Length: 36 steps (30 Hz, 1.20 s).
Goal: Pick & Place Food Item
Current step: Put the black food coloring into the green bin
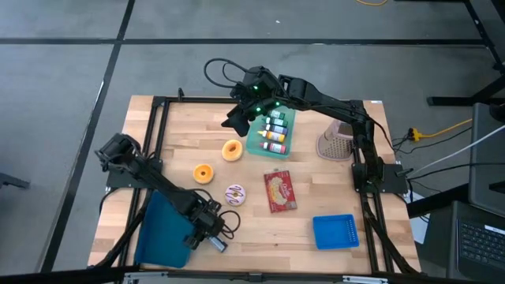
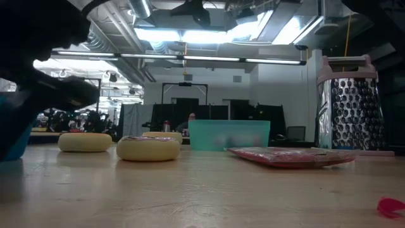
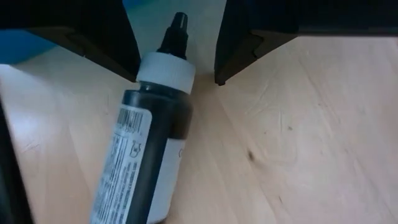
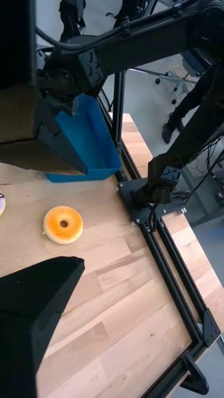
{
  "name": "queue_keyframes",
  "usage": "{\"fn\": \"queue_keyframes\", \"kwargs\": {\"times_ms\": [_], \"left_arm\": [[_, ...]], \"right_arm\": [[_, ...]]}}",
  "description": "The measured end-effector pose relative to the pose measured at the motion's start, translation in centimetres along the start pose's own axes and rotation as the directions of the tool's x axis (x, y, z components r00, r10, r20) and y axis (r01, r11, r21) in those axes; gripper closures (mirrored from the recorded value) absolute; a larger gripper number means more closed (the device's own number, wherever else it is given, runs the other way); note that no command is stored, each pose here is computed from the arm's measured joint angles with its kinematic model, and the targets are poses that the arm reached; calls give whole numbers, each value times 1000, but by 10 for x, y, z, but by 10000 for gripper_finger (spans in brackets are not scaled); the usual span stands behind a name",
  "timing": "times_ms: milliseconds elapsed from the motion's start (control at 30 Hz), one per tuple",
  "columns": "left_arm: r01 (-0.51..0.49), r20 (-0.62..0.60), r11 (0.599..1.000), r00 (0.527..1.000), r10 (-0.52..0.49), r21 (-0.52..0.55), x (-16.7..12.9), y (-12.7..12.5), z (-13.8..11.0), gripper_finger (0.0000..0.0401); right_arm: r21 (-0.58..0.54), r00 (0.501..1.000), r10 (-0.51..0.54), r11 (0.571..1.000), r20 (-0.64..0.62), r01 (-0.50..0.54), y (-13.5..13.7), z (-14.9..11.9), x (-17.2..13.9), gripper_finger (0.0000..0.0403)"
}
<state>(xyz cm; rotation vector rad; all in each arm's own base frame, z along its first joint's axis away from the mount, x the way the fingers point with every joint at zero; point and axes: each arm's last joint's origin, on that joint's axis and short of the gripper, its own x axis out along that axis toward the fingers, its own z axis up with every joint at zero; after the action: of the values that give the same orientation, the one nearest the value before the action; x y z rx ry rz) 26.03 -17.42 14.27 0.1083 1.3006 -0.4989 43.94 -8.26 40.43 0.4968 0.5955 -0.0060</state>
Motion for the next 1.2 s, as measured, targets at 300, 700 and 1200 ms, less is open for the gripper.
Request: {"fn": "queue_keyframes", "kwargs": {"times_ms": [300, 700, 1200], "left_arm": [[-7, 1, 1000, 1000, 7, 0, 2, 0, 0, 226], [-1, 16, 998, 1000, 2, -55, -1, 9, 3, 323], [-16, 122, 989, 992, 33, -145, -24, 40, 30, 358]], "right_arm": [[1, 1000, -3, 1000, 1, 3, 0, 0, 0, 179], [3, 1000, -3, 1000, 1, 3, 0, 0, 0, 179], [8, 999, -32, 999, 13, 32, -4, 1, -1, 179]]}}
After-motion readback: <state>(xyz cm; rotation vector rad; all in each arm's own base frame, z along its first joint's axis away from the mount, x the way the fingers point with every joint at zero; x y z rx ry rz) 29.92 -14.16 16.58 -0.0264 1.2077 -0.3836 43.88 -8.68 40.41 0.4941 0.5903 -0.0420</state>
